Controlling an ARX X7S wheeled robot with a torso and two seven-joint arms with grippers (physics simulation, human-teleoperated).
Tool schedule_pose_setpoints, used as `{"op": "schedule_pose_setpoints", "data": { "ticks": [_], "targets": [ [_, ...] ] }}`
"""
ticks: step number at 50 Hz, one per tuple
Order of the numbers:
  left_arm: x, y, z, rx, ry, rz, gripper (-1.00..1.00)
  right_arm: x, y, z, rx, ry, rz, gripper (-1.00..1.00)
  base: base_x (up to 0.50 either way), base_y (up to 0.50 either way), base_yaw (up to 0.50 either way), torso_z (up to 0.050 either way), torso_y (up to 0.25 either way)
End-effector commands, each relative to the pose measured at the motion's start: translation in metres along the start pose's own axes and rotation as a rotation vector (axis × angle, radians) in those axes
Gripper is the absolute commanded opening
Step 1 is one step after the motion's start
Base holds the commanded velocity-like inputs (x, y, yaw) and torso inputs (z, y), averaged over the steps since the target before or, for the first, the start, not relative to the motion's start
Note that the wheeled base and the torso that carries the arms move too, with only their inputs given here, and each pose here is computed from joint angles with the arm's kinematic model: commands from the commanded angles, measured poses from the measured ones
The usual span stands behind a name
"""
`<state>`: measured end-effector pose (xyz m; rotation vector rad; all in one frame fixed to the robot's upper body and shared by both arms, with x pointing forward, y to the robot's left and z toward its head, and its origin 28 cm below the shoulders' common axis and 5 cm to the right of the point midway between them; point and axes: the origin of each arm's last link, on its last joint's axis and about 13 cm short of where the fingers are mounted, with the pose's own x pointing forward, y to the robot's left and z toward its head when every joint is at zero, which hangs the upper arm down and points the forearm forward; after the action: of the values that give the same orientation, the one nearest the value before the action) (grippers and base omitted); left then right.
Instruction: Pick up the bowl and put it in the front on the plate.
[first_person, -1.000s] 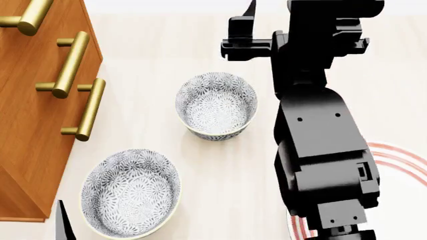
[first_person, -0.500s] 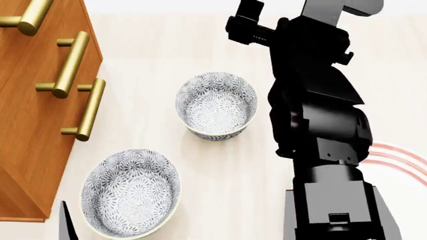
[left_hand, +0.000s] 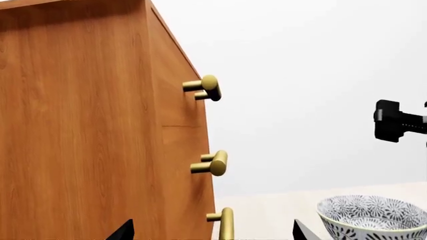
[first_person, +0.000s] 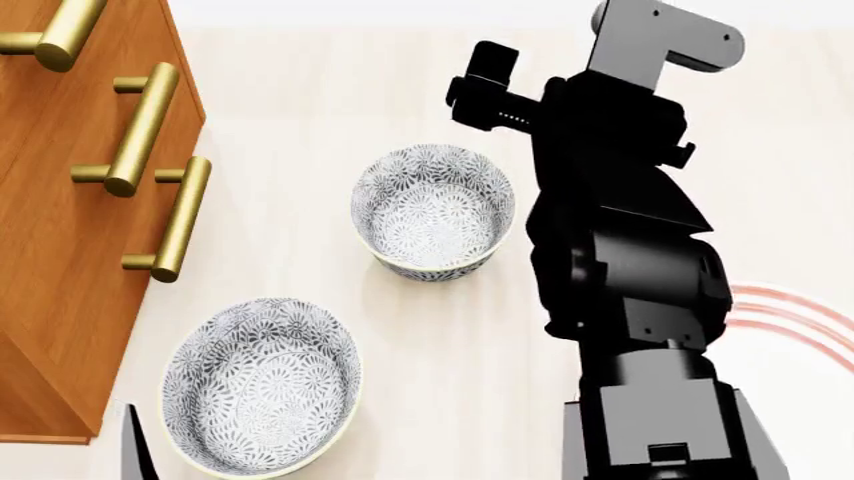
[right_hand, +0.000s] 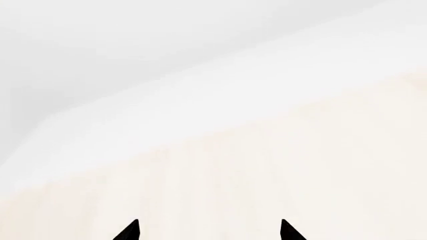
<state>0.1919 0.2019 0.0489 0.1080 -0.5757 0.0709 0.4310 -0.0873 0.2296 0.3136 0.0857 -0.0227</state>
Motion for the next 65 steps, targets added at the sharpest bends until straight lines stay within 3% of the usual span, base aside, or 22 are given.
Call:
{"op": "schedule_pose_setpoints", "data": {
  "ticks": [1, 17, 21, 28, 42, 65],
  "targets": [
    [0.000, -0.001, -0.001, 0.006, -0.003, -0.007, 1.00, -0.002, 0.001, -0.015, -0.004, 0.040, 0.014, 1.00, 0.00, 0.00, 0.00, 0.000, 0.000],
    [0.000, -0.001, -0.002, 0.007, 0.004, -0.012, 1.00, -0.005, -0.002, -0.031, 0.074, 0.085, 0.007, 1.00, 0.00, 0.00, 0.00, 0.000, 0.000],
    [0.000, -0.001, -0.002, 0.007, 0.004, -0.013, 1.00, -0.005, -0.002, -0.029, 0.140, 0.095, -0.001, 1.00, 0.00, 0.00, 0.00, 0.000, 0.000],
    [0.000, -0.001, -0.002, 0.007, 0.005, -0.009, 1.00, -0.012, 0.001, -0.029, 0.179, 0.111, 0.009, 1.00, 0.00, 0.00, 0.00, 0.000, 0.000],
    [0.001, -0.001, -0.002, 0.008, 0.006, -0.002, 1.00, -0.014, 0.000, -0.044, 0.076, 0.120, 0.022, 1.00, 0.00, 0.00, 0.00, 0.000, 0.000],
    [0.001, -0.001, -0.002, 0.005, 0.012, -0.007, 1.00, -0.017, -0.001, -0.062, 0.066, 0.161, 0.025, 1.00, 0.00, 0.00, 0.00, 0.000, 0.000]
  ]
}}
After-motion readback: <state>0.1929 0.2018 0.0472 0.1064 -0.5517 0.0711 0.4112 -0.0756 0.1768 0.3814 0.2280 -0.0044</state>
